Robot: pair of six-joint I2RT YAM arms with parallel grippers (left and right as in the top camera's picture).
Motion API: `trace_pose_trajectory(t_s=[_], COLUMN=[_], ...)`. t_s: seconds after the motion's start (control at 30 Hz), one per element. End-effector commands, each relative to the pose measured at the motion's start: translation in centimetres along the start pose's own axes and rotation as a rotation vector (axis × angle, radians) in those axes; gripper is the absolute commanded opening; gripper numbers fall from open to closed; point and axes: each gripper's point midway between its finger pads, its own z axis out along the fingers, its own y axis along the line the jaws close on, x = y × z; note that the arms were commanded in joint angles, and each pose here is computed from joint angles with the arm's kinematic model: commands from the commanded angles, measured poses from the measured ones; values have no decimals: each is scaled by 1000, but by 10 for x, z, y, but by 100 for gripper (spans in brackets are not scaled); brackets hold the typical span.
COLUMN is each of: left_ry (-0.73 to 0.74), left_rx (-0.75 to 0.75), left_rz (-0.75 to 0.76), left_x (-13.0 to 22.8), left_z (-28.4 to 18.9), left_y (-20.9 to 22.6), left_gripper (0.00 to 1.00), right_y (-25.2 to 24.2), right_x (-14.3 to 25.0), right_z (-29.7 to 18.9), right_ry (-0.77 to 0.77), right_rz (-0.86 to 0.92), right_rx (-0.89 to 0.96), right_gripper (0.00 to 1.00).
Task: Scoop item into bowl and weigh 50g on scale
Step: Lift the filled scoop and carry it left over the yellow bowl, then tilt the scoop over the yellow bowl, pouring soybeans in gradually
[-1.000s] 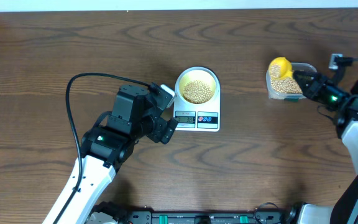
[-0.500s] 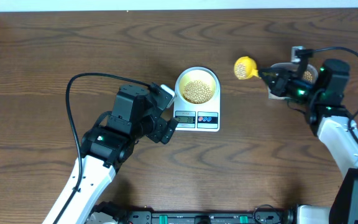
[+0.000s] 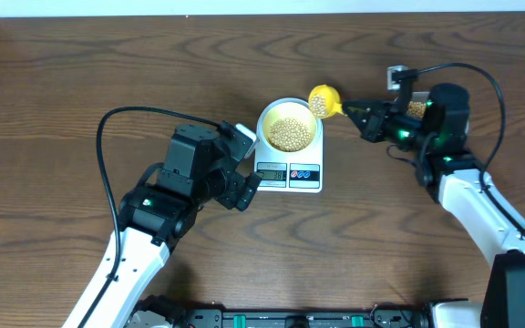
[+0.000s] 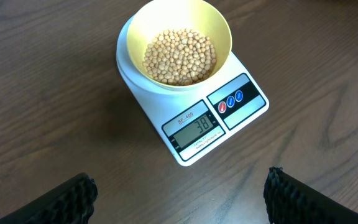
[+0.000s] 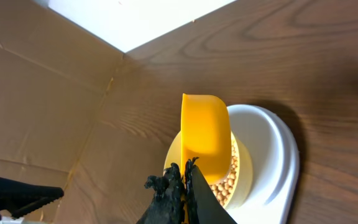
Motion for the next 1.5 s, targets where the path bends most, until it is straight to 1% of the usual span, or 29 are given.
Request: trace_pose_trajectory(t_s=[0.0, 0.17, 0.33, 0.73, 1.03, 1.23, 1.47], left_ry=[12, 12, 12, 11, 12, 12, 11], left_rx=[15, 15, 15, 15, 15, 15, 15], left_rz=[7, 7, 7, 6, 7, 7, 7], left_x=[6, 6, 6, 6, 6, 6, 6], left_z=[3, 3, 3, 3, 3, 3, 3], left_y=[-2, -2, -2, -2, -2, -2, -2], left_gripper=[88, 88, 88, 88, 88, 88, 88], right_y=[1, 8, 14, 16, 16, 17, 27], right_x=[6, 14, 20, 22, 23, 24, 33], right_z=[11, 22, 29, 30, 30, 31, 37], right_ry=[-4, 2, 7, 14, 17, 22, 48], right_rz=[2, -23, -95, -100, -167, -172, -289], right_rx=[39, 57, 70, 68, 68, 62, 38], right_gripper=[1, 1, 1, 1, 1, 1, 1])
